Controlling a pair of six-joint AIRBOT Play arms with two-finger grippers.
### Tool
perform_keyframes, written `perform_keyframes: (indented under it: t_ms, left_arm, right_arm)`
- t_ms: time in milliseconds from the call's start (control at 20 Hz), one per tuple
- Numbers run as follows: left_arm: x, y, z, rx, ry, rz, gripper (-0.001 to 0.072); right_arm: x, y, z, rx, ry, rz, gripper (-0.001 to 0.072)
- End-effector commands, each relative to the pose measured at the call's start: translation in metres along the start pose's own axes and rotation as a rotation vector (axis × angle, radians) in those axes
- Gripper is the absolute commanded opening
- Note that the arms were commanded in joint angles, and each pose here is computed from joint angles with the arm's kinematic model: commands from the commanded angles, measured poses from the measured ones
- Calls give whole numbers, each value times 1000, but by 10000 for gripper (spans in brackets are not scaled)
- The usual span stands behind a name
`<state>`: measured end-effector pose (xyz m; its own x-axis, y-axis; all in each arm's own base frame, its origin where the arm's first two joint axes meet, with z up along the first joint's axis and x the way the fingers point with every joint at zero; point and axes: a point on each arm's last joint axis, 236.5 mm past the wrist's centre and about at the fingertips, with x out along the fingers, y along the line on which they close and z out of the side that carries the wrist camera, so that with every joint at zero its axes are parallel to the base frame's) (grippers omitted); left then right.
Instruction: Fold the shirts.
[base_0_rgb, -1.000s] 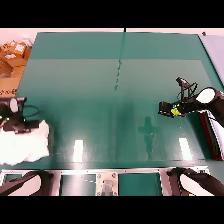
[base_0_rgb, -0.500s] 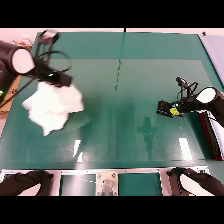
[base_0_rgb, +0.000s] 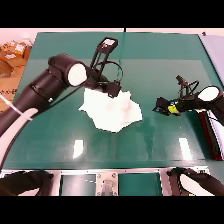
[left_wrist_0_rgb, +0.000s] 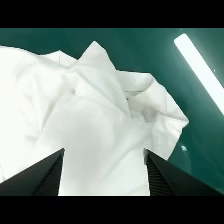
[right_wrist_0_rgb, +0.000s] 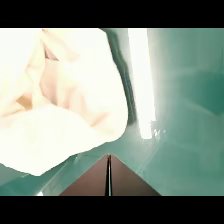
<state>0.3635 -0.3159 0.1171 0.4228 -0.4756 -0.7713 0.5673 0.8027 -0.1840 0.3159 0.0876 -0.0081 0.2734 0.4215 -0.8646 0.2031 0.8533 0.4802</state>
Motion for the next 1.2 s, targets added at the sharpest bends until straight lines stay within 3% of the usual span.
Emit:
perform_keyframes:
  t_ms: [0, 100, 150, 350, 400, 850, 950, 1000, 1050, 1100, 1150]
  left_arm:
    - [-10, 59, -16, -59, 115, 89, 567]
    - [-19, 116, -35, -176, 179, 157, 567]
    - [-19, 141, -46, -240, 194, 178, 567]
    - [15, 206, -94, -508, 236, 155, 581]
    - [31, 213, -99, -529, 239, 133, 720]
    - [146, 208, -64, -651, 12, -116, 712]
    - [154, 208, -62, -652, -9, -140, 514]
    - [157, 207, -63, -640, -8, -146, 465]
    - [159, 207, -65, -638, -4, -146, 464]
    - [158, 207, -66, -632, -1, -149, 286]
    - [157, 203, -66, -614, 9, -161, 32]
  right_arm:
    - [-13, -5, 17, 23, -47, 2, 45]
    - [-16, -12, 21, 38, -56, -3, 338]
    - [-14, -14, 21, 23, -52, -6, 361]
    - [13, -28, 23, 69, 1, -22, 362]
    - [24, -33, 24, 88, 16, -27, 359]
    - [107, -14, 11, 122, 138, 81, 353]
    - [122, 6, 10, 99, 138, 126, 353]
    - [127, 13, 10, 91, 141, 135, 353]
    - [132, 19, 10, 78, 151, 139, 353]
    - [135, 25, 11, 61, 155, 142, 352]
    - [137, 31, 13, 48, 154, 146, 340]
